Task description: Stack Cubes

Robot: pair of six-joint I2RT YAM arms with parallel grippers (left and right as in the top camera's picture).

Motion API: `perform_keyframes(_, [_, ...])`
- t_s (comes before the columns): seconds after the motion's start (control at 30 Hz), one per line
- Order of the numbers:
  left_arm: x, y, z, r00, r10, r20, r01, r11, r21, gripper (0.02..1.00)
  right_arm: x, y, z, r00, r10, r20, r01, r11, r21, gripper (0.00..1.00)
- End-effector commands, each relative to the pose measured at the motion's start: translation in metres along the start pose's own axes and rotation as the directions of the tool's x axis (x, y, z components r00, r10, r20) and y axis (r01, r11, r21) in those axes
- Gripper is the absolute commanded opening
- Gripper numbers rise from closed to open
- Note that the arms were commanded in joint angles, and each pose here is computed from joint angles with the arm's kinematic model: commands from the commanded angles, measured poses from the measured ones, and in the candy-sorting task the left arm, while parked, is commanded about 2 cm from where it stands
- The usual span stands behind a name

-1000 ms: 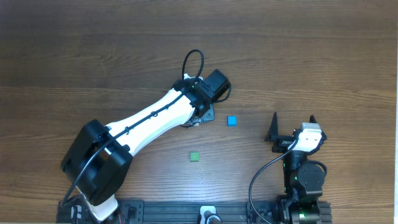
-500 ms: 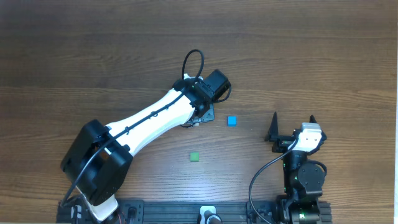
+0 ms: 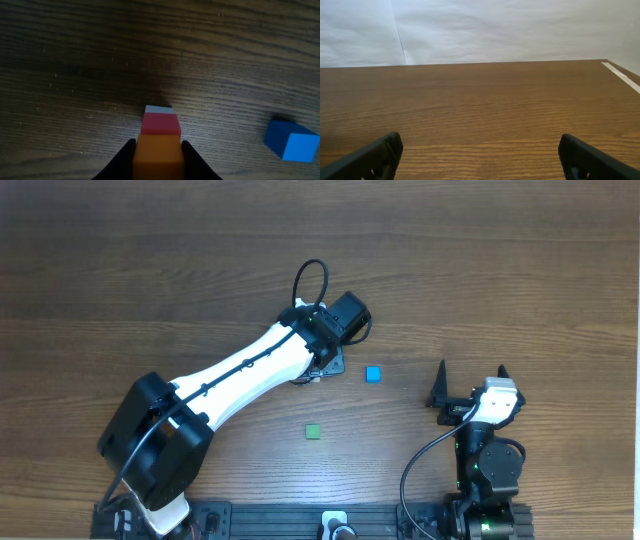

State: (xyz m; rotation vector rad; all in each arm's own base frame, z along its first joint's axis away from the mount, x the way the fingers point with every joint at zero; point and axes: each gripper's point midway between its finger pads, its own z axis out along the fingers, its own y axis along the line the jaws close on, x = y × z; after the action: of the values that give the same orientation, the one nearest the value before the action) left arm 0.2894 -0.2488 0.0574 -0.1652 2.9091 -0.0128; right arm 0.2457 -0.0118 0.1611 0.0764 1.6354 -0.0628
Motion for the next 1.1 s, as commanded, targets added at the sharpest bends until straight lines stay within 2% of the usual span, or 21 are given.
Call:
perform_keyframes(0.03, [-0.0035, 0.0037, -0.0044, 1.0, -0.018, 0.023, 0.018, 1.0, -0.007, 0.145, 0.002, 0.0016, 0.0001, 1.0, -0.004, 0.002, 0.004, 1.0, -0.009, 0.993])
perform_keyframes(0.77, [-0.0052, 0.0036, -0.0045, 0.999, -0.019, 0.031, 0.019, 1.0, -0.007, 0.18, 0.002, 0.0016, 0.0001, 1.0, -0.004, 0.002, 0.004, 1.0, -0.009, 0.993])
perform_keyframes(1.0, [-0.0052, 0.0036, -0.0044, 0.999, -0.019, 0.031, 0.019, 1.0, -0.007, 0.281, 0.002, 0.0016, 0.0001, 1.0, -0.004, 0.002, 0.004, 1.0, -0.009, 0.993])
perform_keyframes(1.1, [-0.0052, 0.0036, -0.0044, 0.999, -0.019, 0.031, 0.019, 1.0, -0.007, 0.294, 0.002, 0.0016, 0.0001, 1.0, -0.004, 0.002, 0.004, 1.0, -0.009, 0.991])
